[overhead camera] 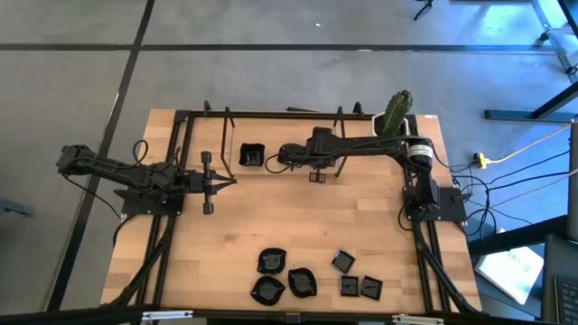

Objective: Pick & Place Mini shaped plates
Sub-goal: Stack the square plate on the top of the square plate on the shelf

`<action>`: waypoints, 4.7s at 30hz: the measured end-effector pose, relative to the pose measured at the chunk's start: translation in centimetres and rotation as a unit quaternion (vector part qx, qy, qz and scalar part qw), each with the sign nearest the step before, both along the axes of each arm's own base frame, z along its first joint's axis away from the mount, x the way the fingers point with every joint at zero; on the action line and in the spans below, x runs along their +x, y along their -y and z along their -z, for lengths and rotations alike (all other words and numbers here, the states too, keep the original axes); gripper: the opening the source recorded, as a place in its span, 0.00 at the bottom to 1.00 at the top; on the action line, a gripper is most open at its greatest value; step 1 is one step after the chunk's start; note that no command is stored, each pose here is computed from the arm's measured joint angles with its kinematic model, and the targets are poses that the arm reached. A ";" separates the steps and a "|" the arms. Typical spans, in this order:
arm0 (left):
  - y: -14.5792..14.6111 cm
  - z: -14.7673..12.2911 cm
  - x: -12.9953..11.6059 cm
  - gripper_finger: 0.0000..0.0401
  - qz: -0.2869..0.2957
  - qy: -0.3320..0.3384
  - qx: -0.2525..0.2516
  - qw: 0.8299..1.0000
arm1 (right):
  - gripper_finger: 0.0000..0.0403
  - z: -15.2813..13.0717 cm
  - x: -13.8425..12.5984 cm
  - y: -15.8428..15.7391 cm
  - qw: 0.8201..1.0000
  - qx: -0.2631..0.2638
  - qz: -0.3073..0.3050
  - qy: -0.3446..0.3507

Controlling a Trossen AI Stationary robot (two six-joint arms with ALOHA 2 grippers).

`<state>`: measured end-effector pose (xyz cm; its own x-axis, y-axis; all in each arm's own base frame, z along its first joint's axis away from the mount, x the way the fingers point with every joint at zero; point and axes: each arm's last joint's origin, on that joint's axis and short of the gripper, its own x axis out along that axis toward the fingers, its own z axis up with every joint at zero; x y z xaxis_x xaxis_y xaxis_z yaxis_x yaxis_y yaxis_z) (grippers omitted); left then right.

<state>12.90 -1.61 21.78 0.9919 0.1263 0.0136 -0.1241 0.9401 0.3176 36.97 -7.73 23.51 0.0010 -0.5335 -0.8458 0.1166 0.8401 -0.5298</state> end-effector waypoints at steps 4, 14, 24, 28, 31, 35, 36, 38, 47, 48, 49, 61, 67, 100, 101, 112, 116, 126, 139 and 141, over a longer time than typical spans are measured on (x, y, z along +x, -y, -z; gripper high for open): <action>0.0 0.0 0.0 0.02 0.000 0.000 0.000 1.000 | 0.23 -0.7 0.1 0.0 1.000 0.013 0.012 0.014; 0.0 0.0 0.0 0.02 0.000 0.000 0.000 1.000 | 0.25 -2.1 0.4 0.1 1.000 -0.005 0.010 0.022; 0.0 0.0 0.0 0.01 0.000 0.000 0.000 1.000 | 0.25 -3.5 0.8 1.8 0.998 -0.060 0.002 0.036; 0.0 0.0 0.0 0.02 0.000 0.000 0.000 1.000 | 0.25 -3.4 0.5 3.1 0.998 -0.040 0.024 0.045; 0.0 0.0 0.0 0.02 0.000 -0.001 0.000 1.000 | 0.25 -3.3 0.1 3.8 0.998 -0.021 0.033 0.041; 0.0 0.0 0.0 0.01 0.000 -0.001 0.000 1.000 | 0.25 -3.0 -0.1 4.4 0.998 0.002 0.035 0.044; 0.0 0.0 0.0 0.01 0.000 -0.001 0.000 1.000 | 0.25 -3.0 -0.1 4.5 0.998 -0.002 0.036 0.043; 0.0 0.0 0.0 0.02 0.000 0.000 0.000 1.000 | 0.25 -3.0 -0.2 4.8 0.998 -0.010 0.039 0.040; 0.0 0.0 0.0 0.01 0.000 -0.001 0.000 1.000 | 0.25 -3.0 -0.2 5.5 0.998 -0.009 0.032 0.043; 0.0 0.0 0.0 0.01 0.000 0.000 0.000 1.000 | 0.25 -3.0 -0.2 5.6 0.998 -0.004 0.033 0.045; 0.0 0.0 0.0 0.01 0.000 0.000 0.000 1.000 | 0.25 -3.0 -0.3 5.7 0.998 0.000 0.034 0.046; 0.0 0.0 0.0 0.01 0.000 0.000 0.000 1.000 | 0.25 -2.9 -0.4 6.1 0.997 0.036 0.035 0.056; 0.0 0.0 0.0 0.02 0.000 -0.001 0.000 1.000 | 0.25 -2.9 -0.4 6.1 0.997 0.039 0.035 0.055; 0.0 0.0 0.0 0.01 0.000 0.000 0.000 1.000 | 0.25 -2.8 -0.7 6.9 0.995 0.075 0.023 0.058; 0.0 0.0 0.0 0.01 0.000 0.000 0.000 1.000 | 0.25 -2.8 -0.7 6.9 0.995 0.075 0.022 0.058; 0.0 0.0 0.0 0.01 0.000 0.000 0.000 1.000 | 0.25 -2.6 -0.7 7.3 0.995 0.070 0.035 0.063; 0.0 0.0 0.0 0.01 0.000 0.000 0.000 1.000 | 0.25 -2.0 -0.5 7.5 0.995 0.072 0.032 0.055; 0.0 0.0 0.0 0.01 0.000 -0.001 0.004 1.000 | 0.25 -0.7 0.0 7.9 0.996 0.071 0.031 0.039; 0.0 0.0 0.0 0.01 0.000 -0.001 0.004 1.000 | 0.25 -1.1 0.1 5.6 0.997 0.060 0.042 0.008; 0.0 0.0 0.0 0.01 0.000 -0.001 0.004 1.000 | 0.25 -1.1 0.3 4.9 0.997 0.060 0.037 0.010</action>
<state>12.90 -1.61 21.78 0.9920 0.1258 0.0132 -0.1232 0.9375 0.3254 37.29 -12.64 24.58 -0.0164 -0.4277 -0.9038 0.1901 0.8861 -0.4228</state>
